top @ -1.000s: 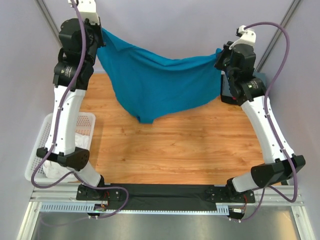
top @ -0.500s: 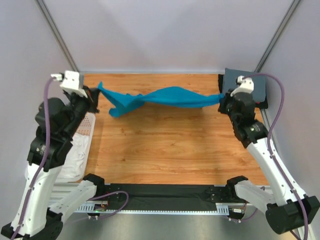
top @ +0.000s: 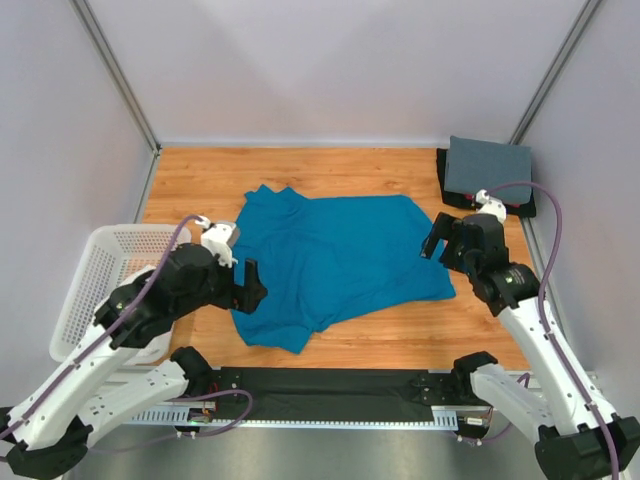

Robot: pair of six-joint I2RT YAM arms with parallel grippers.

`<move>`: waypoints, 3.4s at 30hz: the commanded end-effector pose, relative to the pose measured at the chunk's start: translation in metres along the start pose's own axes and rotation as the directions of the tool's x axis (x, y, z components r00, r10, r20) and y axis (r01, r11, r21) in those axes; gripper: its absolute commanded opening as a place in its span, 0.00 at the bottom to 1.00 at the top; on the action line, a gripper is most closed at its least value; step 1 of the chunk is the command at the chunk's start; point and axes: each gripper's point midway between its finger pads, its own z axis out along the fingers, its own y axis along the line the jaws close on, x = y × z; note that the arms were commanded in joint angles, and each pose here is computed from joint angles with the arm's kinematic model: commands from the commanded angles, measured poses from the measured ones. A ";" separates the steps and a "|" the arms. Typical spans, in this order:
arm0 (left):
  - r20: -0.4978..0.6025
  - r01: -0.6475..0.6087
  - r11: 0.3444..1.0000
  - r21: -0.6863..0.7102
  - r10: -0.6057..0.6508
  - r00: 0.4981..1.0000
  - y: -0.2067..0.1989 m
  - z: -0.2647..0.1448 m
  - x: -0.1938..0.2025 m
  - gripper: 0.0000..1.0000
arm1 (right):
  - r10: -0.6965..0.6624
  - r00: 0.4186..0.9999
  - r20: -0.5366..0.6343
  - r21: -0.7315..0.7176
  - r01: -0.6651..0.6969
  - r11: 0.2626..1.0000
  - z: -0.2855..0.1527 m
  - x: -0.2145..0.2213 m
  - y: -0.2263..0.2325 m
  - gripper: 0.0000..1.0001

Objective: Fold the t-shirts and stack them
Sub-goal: Flatten the tshirt out

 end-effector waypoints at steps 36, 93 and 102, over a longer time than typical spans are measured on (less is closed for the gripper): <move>-0.053 0.188 0.906 -0.379 -0.224 0.973 0.088 0.278 -0.076 0.56 | 0.151 0.940 -0.306 0.131 -0.116 0.985 0.171 0.061 0.013 0.67; -0.131 0.204 0.897 -0.391 -0.274 0.953 0.061 0.162 0.020 0.48 | 0.321 0.882 -0.344 0.169 -0.278 0.946 0.150 0.059 -0.004 0.66; -0.132 0.194 0.901 -0.387 -0.263 0.956 0.062 0.158 0.022 0.48 | 0.312 0.858 -0.408 0.163 -0.268 0.950 0.163 0.088 0.001 0.53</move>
